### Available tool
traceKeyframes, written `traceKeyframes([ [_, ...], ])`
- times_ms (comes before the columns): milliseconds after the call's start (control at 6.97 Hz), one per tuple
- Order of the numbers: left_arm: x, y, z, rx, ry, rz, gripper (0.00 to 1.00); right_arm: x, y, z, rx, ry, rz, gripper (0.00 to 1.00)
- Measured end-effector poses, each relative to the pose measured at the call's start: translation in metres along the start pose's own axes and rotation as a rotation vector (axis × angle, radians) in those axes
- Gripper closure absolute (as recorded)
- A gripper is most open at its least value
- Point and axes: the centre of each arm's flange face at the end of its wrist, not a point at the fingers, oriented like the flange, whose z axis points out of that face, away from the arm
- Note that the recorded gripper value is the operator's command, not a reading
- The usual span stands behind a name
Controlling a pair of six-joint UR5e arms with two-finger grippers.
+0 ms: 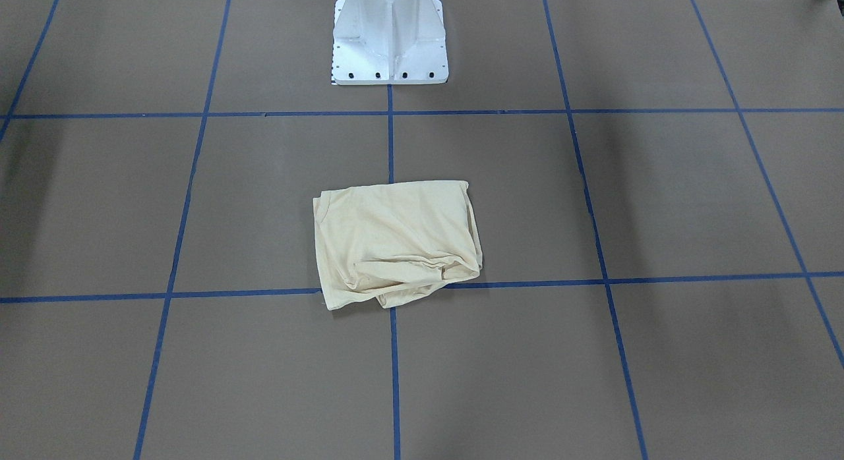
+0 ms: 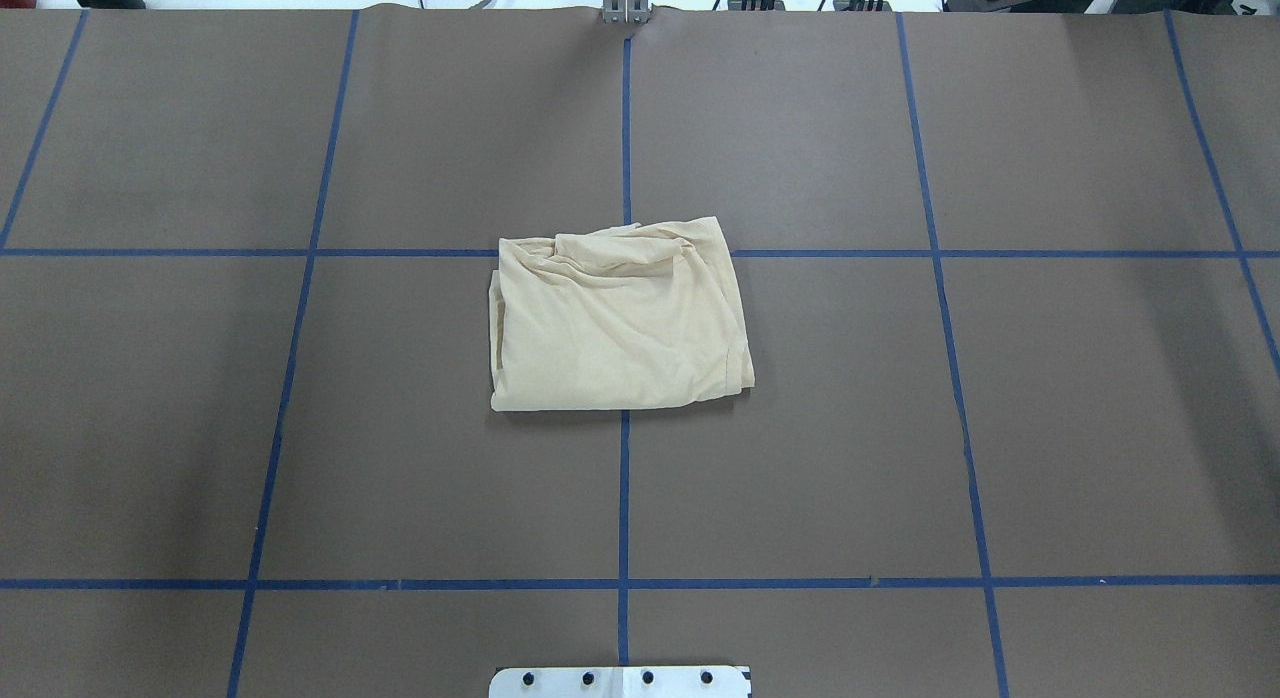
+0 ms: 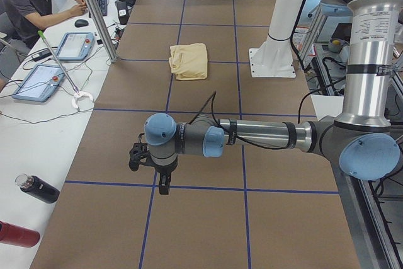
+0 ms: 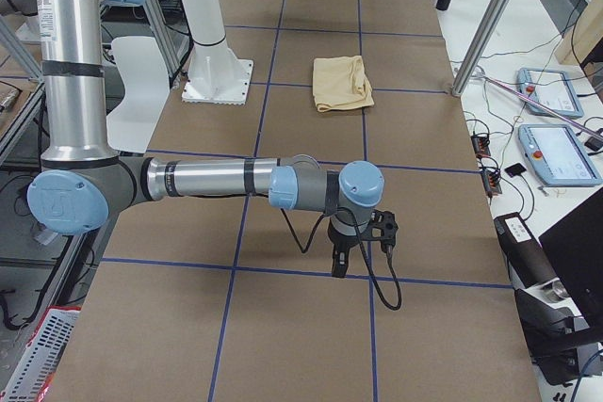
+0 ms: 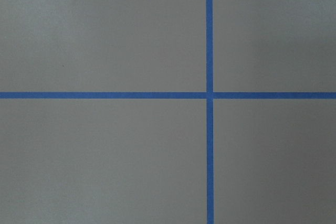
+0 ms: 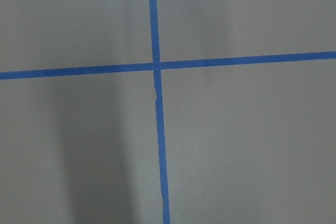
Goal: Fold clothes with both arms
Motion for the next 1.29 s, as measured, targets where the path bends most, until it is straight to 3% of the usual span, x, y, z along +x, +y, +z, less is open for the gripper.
traceKeyframes([
  [1291,0.012,-0.017,-0.008,0.015,-0.001,0.019,0.00,-0.033,-0.011,-0.029,0.058,-0.004,-0.058,0.00],
])
